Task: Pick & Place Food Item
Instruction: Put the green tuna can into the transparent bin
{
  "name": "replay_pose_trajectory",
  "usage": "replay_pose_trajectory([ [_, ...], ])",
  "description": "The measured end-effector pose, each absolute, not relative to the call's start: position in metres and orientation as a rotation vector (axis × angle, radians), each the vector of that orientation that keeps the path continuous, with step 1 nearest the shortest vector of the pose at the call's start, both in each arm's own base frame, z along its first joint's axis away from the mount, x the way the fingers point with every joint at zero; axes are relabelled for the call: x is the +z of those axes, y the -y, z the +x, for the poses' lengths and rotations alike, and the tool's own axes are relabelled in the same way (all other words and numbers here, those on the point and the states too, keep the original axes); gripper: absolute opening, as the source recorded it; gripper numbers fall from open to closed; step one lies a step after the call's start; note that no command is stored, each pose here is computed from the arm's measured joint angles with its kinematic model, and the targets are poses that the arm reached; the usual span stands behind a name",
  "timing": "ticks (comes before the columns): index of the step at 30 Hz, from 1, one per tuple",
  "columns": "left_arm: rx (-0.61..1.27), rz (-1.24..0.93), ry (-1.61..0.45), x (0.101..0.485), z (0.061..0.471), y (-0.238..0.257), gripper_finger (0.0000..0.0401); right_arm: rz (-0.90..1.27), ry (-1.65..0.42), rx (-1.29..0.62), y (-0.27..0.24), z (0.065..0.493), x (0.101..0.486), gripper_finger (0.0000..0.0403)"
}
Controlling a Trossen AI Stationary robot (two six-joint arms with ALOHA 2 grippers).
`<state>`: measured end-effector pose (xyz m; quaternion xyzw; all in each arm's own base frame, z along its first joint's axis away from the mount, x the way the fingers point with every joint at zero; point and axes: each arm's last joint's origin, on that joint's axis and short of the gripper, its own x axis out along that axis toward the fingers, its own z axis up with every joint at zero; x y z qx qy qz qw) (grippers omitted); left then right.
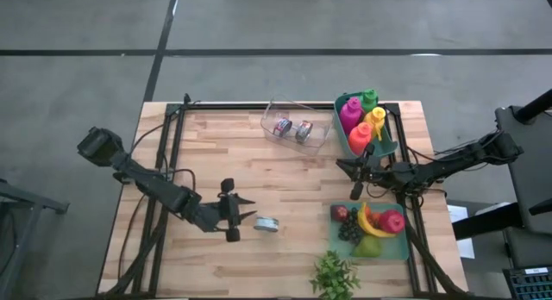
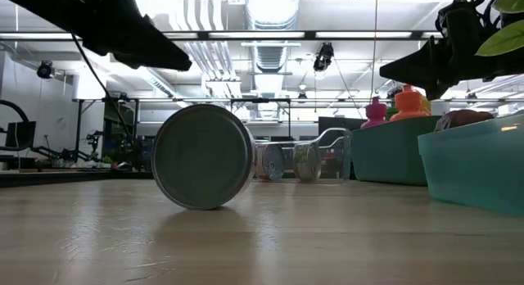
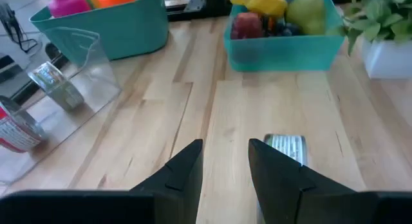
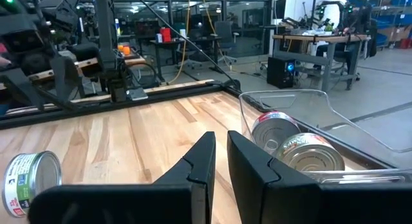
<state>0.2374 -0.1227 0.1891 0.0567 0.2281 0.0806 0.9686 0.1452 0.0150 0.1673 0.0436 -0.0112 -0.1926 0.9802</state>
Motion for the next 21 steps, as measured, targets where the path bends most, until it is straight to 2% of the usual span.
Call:
replay_pose_trajectory([
  [7, 0.175, 0.008, -0.398, 0.198, 0.238, 0.123, 0.0129, 0.088, 0.022, -0.387, -0.015, 0.145, 0.167, 0.0038],
  [21, 0.194, -0.028, -0.350, 0.204, 0.239, 0.122, 0.0129, 0.088, 0.022, -0.386, -0.015, 0.145, 0.167, 0.0038],
])
